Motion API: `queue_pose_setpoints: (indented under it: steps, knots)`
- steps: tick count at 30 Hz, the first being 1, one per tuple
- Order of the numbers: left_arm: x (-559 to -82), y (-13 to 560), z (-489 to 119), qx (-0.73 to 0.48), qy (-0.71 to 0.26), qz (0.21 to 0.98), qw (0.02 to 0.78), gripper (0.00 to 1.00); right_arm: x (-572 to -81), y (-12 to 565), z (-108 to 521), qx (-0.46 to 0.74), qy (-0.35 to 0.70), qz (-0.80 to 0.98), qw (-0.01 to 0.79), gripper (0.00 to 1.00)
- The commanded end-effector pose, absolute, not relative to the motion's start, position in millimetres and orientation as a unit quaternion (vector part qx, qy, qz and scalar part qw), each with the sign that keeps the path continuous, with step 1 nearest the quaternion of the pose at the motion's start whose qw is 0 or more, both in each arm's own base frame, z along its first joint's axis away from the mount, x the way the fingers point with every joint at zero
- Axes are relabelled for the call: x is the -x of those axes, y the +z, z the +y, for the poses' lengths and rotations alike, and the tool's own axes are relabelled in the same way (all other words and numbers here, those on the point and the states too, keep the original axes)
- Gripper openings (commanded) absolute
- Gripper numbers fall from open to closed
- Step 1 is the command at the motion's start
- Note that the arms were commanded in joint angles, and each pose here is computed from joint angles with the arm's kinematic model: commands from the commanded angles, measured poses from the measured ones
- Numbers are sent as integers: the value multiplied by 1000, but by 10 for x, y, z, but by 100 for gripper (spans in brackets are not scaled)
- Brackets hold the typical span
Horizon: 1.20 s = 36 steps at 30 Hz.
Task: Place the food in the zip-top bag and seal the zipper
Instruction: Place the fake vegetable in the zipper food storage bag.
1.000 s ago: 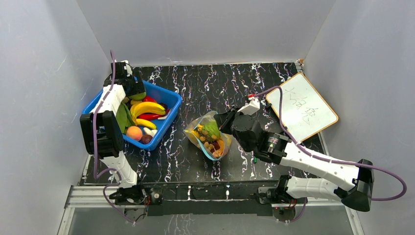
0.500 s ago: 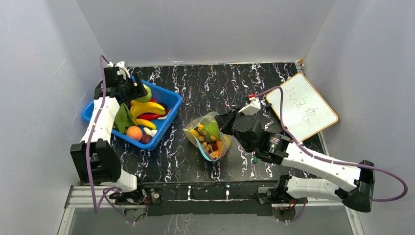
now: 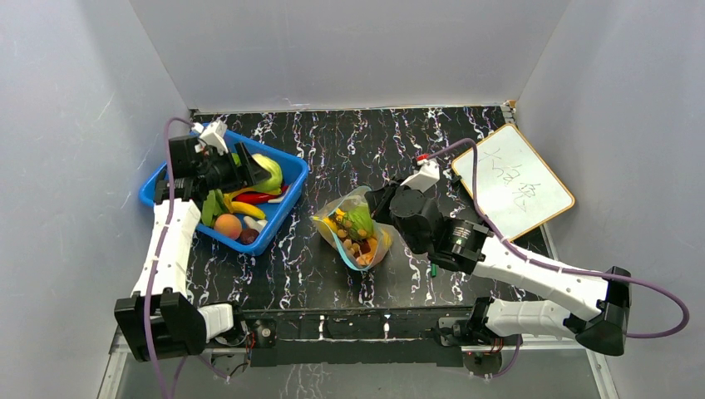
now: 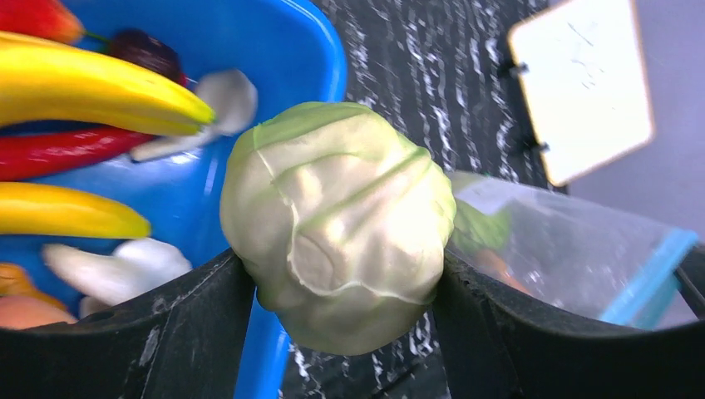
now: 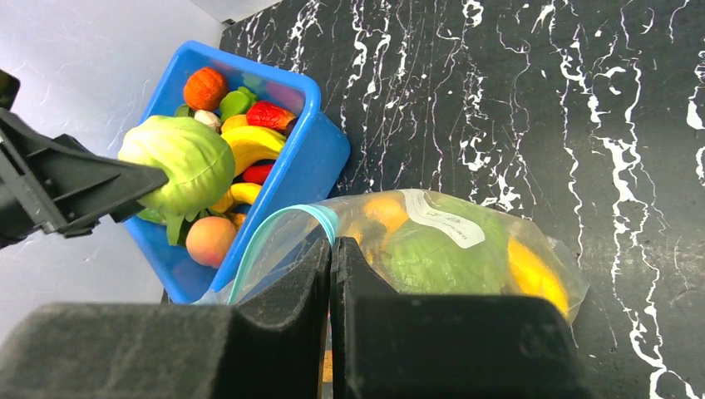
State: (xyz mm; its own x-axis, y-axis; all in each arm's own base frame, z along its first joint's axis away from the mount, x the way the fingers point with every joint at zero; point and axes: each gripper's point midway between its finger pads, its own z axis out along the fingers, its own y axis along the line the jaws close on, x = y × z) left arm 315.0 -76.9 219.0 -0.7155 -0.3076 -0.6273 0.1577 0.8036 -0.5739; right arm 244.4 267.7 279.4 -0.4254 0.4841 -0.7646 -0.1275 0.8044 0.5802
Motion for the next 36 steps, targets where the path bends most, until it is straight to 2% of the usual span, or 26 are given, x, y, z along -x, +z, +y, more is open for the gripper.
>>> queue_pose_setpoints:
  steps: [1, 5, 19, 36]
  knots:
    - [-2854, 2597, -1143, -19, -423, 818, 389, 44, -2518, 3149, 2634, -133, 301, 766, 552, 0]
    - [-2630, 2763, -1343, -41, -489, 778, 391, 44, -2527, 3136, 2673, -129, 300, 769, 549, 0]
    - [-2042, 3366, -1741, -166, -539, 725, 395, 43, -2575, 3114, 2839, -138, 311, 774, 534, 0]
    - [-1893, 3442, -2098, -167, -586, 703, 366, 42, -2589, 3186, 2887, -145, 326, 766, 534, 0]
